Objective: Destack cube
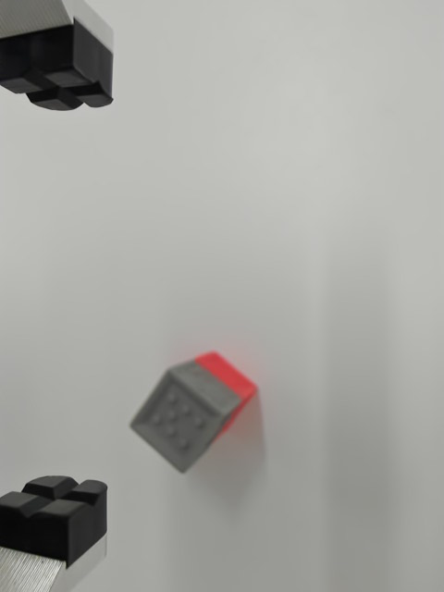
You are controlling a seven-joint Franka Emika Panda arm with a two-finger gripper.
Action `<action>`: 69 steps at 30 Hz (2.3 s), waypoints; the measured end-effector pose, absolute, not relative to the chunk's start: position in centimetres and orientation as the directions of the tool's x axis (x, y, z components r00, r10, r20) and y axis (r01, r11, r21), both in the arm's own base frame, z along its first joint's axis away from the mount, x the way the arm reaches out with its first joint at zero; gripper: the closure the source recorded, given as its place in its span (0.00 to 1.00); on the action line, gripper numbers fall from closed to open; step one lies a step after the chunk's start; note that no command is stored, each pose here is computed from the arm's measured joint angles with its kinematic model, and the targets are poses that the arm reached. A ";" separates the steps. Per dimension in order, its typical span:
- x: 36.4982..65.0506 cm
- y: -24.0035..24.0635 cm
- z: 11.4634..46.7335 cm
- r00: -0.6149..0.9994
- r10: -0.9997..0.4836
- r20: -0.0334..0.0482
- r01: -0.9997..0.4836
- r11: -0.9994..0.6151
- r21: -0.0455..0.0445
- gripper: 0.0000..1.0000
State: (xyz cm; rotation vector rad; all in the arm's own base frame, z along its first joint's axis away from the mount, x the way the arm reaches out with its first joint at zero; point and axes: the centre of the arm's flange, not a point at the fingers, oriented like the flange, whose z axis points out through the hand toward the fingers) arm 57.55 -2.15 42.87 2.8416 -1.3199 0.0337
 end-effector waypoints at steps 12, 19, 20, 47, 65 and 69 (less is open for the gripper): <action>56.4 -3.8 40.1 0.554 -0.832 0.019 -0.832 -0.554 0.000 0.00; 55.6 -4.9 38.3 0.489 -0.872 0.017 -0.873 -0.489 0.000 0.00; 55.5 -5.1 38.0 0.478 -0.878 0.016 -0.878 -0.478 -0.001 0.00; 51.9 -10.4 29.1 0.130 -0.992 0.002 -0.992 -0.129 0.004 0.00; 51.6 -11.0 22.0 0.085 -0.996 0.002 -0.996 -0.085 0.006 0.00; 51.5 -11.0 20.5 0.084 -0.996 0.002 -0.996 -0.084 0.007 0.00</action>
